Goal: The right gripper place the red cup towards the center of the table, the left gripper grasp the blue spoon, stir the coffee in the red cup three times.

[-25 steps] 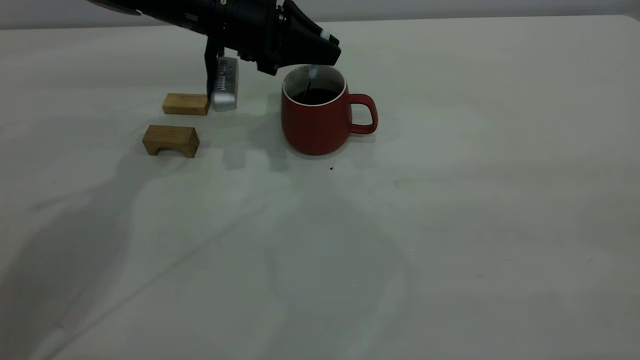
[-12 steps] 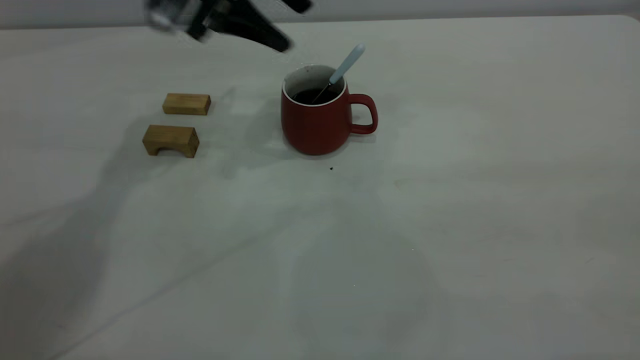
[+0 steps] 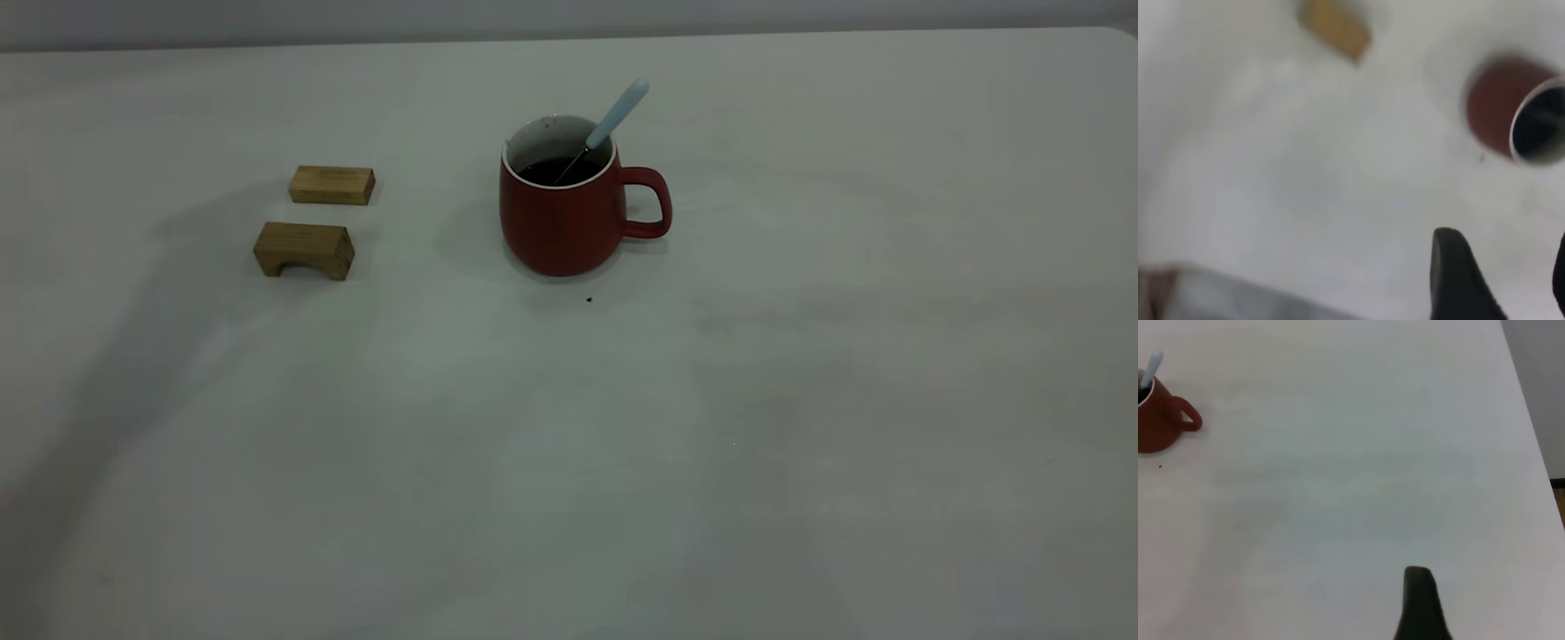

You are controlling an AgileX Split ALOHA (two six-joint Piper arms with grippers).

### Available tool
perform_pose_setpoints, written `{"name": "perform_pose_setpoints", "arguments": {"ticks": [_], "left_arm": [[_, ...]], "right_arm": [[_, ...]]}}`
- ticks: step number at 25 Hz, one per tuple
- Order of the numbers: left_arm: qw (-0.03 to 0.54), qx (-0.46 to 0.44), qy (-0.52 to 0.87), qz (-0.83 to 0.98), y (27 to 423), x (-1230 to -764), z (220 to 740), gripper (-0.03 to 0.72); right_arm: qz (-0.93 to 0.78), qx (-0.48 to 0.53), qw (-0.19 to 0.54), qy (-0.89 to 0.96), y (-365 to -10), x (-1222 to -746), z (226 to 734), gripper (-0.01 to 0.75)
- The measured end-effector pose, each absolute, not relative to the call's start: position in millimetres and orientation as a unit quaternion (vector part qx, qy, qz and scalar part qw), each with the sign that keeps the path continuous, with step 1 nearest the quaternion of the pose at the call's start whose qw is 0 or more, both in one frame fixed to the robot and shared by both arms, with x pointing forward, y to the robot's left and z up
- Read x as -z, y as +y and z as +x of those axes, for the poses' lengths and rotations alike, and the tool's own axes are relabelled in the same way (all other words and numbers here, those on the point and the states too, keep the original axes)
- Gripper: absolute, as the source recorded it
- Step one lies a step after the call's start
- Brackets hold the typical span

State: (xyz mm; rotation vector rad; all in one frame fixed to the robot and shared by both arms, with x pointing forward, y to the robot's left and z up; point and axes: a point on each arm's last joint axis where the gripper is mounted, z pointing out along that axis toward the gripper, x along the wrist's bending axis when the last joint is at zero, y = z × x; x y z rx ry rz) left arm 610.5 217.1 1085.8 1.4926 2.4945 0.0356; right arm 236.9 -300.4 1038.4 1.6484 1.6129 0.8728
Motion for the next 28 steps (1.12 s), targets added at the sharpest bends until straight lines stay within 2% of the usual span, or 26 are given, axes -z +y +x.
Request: {"name": "perform_pose_setpoints", "arguments": {"ticks": [5,7,11,17,22,28], "left_arm": [[0.168,-0.194,0.75,0.609,251.4,-1177.0,553.4,0.398],[0.185,-0.233,0.689,0.661,259.4,-1203.7,518.9,0.395],[0.226,-0.261,0.57,0.745,266.6,-1223.4,444.1,0.396],[0.294,-0.292,0.52,0.747,281.9,-1188.1,339.9,0.396],[0.29,-0.284,0.535,0.741,294.4,-1123.8,283.2,0.396],[0.276,-0.277,0.57,0.723,300.6,-1058.9,244.4,0.395]], "right_arm": [[0.631,-0.334,0.331,0.617,-300.4,-1038.4,236.9,0.582],[0.631,-0.334,0.331,0.617,-300.4,-1038.4,236.9,0.582],[0.631,-0.334,0.331,0.617,-300.4,-1038.4,236.9,0.582],[0.631,-0.334,0.331,0.617,-300.4,-1038.4,236.9,0.582],[0.631,-0.334,0.331,0.617,-300.4,-1038.4,236.9,0.582],[0.631,-0.334,0.331,0.617,-300.4,-1038.4,236.9,0.582]]}}
